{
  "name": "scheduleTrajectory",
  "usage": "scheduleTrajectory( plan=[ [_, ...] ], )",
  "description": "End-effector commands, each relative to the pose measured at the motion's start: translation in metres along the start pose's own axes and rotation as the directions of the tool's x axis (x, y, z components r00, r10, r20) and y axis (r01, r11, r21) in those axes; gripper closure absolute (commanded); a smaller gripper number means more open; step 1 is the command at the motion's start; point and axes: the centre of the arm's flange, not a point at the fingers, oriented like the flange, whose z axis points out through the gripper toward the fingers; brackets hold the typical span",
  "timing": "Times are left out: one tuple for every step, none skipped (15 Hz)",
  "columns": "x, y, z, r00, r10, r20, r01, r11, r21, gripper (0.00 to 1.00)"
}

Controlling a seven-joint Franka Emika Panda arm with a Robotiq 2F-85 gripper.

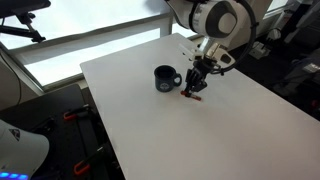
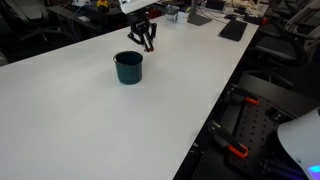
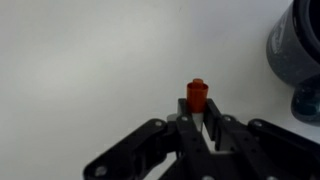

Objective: Remove the marker out of the cup

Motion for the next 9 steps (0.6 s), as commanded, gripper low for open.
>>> scheduleTrajectory(
  plan=[
    [0.005,-0.010,0.014,1.000,0.028,-0.013,-0.028,0.997,-0.065,0.95],
    [0.006,-0.014,0.019,1.000,0.019,0.000,-0.018,0.997,-0.072,0.95],
    [0.007,-0.016,0.024,1.000,0.010,0.017,-0.009,0.998,-0.067,0.56],
    [0.008,-0.017,0.027,1.000,0.007,0.028,-0.005,0.998,-0.067,0.53],
    [0.008,-0.019,0.030,0.999,0.004,0.035,-0.001,0.998,-0.067,0.48],
    [0.008,-0.020,0.032,0.999,-0.001,0.044,0.003,0.998,-0.064,0.39],
    [0.009,-0.020,0.034,0.999,-0.001,0.050,0.004,0.998,-0.061,0.32],
    [0.010,-0.020,0.036,0.998,-0.005,0.060,0.008,0.999,-0.053,0.24],
    [0.009,-0.020,0.038,0.997,-0.020,0.072,0.024,0.998,-0.051,0.17]
  ],
)
